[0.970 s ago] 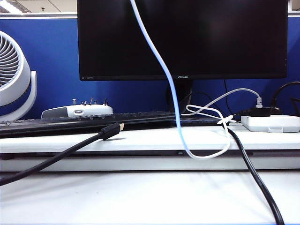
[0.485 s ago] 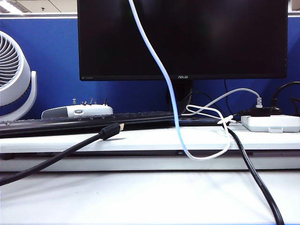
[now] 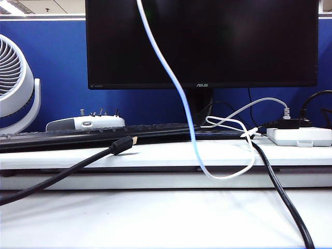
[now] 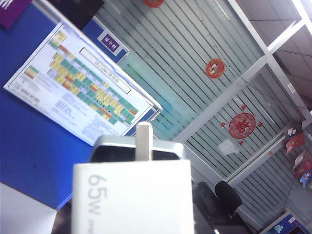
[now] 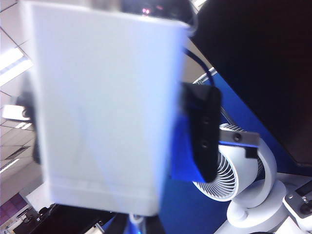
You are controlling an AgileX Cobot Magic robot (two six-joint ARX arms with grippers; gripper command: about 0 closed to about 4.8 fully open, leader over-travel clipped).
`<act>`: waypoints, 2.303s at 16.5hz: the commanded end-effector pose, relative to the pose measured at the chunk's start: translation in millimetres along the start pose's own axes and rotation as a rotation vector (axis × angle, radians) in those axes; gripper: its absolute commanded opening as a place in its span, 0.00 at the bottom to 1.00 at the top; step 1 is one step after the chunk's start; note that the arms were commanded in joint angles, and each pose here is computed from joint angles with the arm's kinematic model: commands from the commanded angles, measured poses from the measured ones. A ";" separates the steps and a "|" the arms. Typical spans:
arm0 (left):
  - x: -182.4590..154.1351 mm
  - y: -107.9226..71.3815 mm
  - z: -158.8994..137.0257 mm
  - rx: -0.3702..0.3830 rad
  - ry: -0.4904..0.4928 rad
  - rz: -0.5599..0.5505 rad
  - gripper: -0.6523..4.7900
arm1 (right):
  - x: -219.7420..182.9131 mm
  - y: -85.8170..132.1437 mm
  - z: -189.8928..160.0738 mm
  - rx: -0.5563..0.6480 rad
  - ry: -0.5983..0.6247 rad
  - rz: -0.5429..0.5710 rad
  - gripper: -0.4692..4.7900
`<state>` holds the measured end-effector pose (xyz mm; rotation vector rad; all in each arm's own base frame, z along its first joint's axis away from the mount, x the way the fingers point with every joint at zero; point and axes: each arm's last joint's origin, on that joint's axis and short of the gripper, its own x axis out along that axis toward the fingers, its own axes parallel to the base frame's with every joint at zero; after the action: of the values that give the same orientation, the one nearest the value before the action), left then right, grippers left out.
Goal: Pick up the Type-C charging cable and the charging base, insert one end of the Type-C charger into the corresponding slot on the base, and finally place the plugged-in charger back on the table.
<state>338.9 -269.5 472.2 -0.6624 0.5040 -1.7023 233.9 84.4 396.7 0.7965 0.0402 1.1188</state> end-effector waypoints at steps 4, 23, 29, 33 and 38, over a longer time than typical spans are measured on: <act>-0.3 -6.8 1.2 0.022 0.004 -0.008 0.15 | 1.5 6.8 5.8 -0.027 -0.018 0.022 0.09; 1.4 -7.2 -0.8 0.041 0.037 -0.025 0.15 | -1.9 23.0 11.3 -0.059 -0.009 0.053 0.09; 1.4 -7.3 -1.2 0.097 0.046 -0.032 0.11 | -3.2 28.7 13.6 -0.066 -0.015 0.065 0.09; 1.4 -7.3 -1.1 0.132 0.045 -0.033 0.11 | -2.1 34.5 18.3 -0.082 -0.023 0.081 0.09; 1.4 -6.0 -2.4 0.118 0.061 -0.033 0.11 | -10.6 33.4 28.3 -0.128 -0.020 0.072 0.09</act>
<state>329.8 -271.4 477.7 -0.5391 0.4029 -1.7783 224.4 72.8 416.9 0.7408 0.0564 1.1571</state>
